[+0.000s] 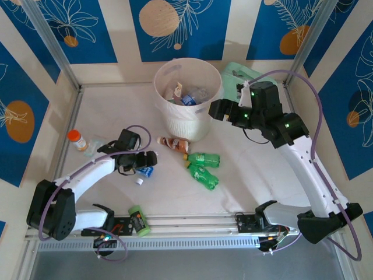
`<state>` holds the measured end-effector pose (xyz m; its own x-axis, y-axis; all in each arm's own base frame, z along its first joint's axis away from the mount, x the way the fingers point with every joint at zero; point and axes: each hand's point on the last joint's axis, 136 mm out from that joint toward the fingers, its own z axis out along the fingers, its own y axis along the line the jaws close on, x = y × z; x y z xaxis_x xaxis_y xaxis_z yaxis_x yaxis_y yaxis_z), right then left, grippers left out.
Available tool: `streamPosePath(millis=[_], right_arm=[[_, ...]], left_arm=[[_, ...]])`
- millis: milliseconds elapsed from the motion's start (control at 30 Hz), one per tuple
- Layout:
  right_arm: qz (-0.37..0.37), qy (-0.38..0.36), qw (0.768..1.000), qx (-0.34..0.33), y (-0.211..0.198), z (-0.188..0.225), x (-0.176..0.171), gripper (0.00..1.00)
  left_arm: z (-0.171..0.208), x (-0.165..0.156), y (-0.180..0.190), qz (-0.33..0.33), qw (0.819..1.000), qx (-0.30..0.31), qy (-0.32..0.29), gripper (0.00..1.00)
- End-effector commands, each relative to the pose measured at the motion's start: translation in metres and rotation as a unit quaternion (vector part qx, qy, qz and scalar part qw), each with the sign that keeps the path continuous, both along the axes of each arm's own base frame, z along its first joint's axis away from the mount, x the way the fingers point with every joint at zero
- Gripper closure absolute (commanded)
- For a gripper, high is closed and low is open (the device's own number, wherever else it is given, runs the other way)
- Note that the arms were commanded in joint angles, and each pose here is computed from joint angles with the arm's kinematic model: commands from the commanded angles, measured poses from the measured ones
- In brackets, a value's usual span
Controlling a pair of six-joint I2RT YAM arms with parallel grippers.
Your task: Put the plastic bottles in the bin
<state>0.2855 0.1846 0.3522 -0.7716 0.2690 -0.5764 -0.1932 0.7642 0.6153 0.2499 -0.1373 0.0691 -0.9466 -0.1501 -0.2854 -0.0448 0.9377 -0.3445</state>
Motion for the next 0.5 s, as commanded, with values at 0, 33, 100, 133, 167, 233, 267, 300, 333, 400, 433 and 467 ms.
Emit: streamPosePath(millis=[0, 33, 100, 133, 167, 233, 267, 300, 333, 400, 433, 467], right_arm=[[-0.001, -0.004, 1.0, 0.005, 0.001, 0.002, -0.004, 0.13], [0.0, -0.003, 1.0, 0.005, 0.001, 0.001, -0.004, 0.13], [0.0, -0.003, 1.0, 0.006, 0.002, 0.0, -0.004, 0.13], [0.0, -0.002, 1.0, 0.005, 0.002, 0.0, -0.004, 0.13], [-0.001, 0.0, 1.0, 0.004, 0.001, -0.002, -0.004, 0.12], [-0.002, 0.002, 1.0, 0.004, 0.001, -0.004, -0.005, 0.13], [-0.001, 0.004, 1.0, 0.004, 0.001, -0.005, -0.005, 0.13], [-0.002, 0.006, 1.0, 0.004, 0.001, -0.006, -0.005, 0.13], [-0.002, 0.006, 1.0, 0.005, 0.001, -0.007, -0.005, 0.13], [-0.002, 0.009, 1.0, 0.005, 0.001, -0.009, -0.007, 0.13], [-0.004, 0.011, 1.0, 0.005, 0.0, -0.01, -0.007, 0.13], [-0.004, 0.012, 1.0, 0.004, 0.0, -0.012, -0.007, 0.13]], left_arm=[[-0.015, -0.017, 0.0, -0.016, 0.999, 0.015, 0.038, 0.12], [-0.017, -0.018, 0.0, -0.018, 0.999, 0.02, 0.04, 0.12], [-0.02, -0.021, 0.001, -0.023, 0.998, 0.033, 0.046, 0.14], [-0.022, -0.021, 0.001, -0.025, 0.998, 0.038, 0.049, 0.15], [-0.024, -0.022, 0.0, -0.029, 0.997, 0.044, 0.054, 0.17], [-0.027, -0.023, -0.002, -0.037, 0.996, 0.051, 0.06, 0.19], [-0.028, -0.023, -0.003, -0.041, 0.996, 0.056, 0.062, 0.21], [-0.029, -0.023, -0.003, -0.044, 0.995, 0.06, 0.064, 0.22], [-0.03, -0.022, -0.004, -0.048, 0.995, 0.063, 0.065, 0.23], [-0.032, -0.021, -0.005, -0.052, 0.994, 0.069, 0.067, 0.25], [-0.032, -0.021, -0.005, -0.053, 0.994, 0.071, 0.068, 0.26], [-0.033, -0.02, -0.006, -0.055, 0.993, 0.073, 0.068, 0.28]])
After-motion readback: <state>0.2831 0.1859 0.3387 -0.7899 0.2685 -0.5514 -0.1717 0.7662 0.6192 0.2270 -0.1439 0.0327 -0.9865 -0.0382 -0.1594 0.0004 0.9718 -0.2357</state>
